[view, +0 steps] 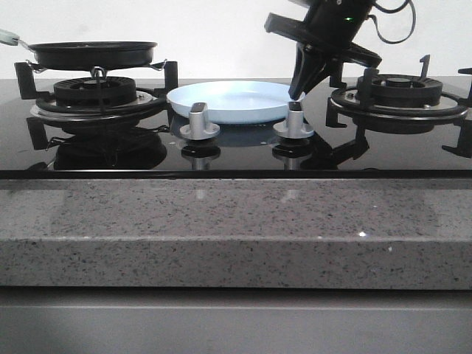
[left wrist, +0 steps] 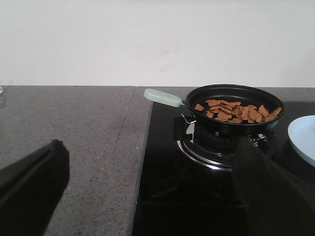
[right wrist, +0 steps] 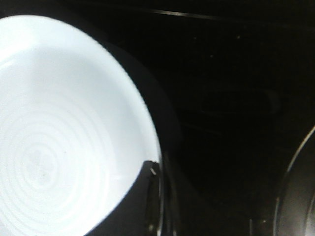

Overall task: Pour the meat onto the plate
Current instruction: 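Lower the right gripper onto the rim of the light blue plate, then grasp the plate rim with the right gripper and lift it up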

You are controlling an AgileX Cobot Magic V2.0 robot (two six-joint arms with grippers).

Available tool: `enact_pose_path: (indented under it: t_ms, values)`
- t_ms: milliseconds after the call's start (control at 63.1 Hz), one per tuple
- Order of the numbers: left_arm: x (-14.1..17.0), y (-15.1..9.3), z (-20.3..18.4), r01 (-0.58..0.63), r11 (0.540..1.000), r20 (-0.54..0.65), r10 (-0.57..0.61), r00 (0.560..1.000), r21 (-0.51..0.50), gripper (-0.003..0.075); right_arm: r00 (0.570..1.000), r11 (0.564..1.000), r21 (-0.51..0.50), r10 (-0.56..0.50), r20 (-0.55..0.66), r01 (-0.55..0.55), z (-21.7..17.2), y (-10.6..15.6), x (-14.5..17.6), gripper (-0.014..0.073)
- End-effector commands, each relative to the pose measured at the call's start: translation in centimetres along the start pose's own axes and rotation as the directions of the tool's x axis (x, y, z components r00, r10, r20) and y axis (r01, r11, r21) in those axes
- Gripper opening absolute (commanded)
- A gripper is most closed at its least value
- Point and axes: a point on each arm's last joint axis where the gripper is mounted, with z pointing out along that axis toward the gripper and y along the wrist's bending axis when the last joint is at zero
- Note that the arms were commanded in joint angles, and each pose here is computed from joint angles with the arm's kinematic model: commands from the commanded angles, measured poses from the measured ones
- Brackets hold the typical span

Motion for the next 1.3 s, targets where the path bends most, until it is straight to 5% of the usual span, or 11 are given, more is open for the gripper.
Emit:
enact_pose_path:
  t_ms: [0, 697, 1014, 1284]
  values:
    - [-1.9, 0.0, -0.2, 0.013, 1.0, 0.113, -0.013, 0.994, 0.004, 0.0657, 0.999, 0.999, -0.028, -0.026, 0.027, 0.027, -4.4, 1.4, -0.1, -0.0055]
    - [-1.9, 0.0, -0.2, 0.013, 1.0, 0.113, -0.013, 0.994, 0.004, 0.0657, 0.985, 0.992, -0.065, -0.101, 0.139, 0.111, -15.5, 4.2, 2.9, -0.0057]
    - [-1.9, 0.0, -0.2, 0.013, 1.0, 0.113, -0.013, 0.994, 0.004, 0.0657, 0.985, 0.986, -0.053, -0.155, 0.072, 0.159, -15.1, 4.5, 7.1, -0.0057]
    - [-1.9, 0.0, -0.2, 0.013, 1.0, 0.113, -0.013, 0.994, 0.004, 0.0657, 0.955, 0.98, -0.023, -0.187, 0.229, 0.197, -12.8, 4.7, 11.6, -0.0057]
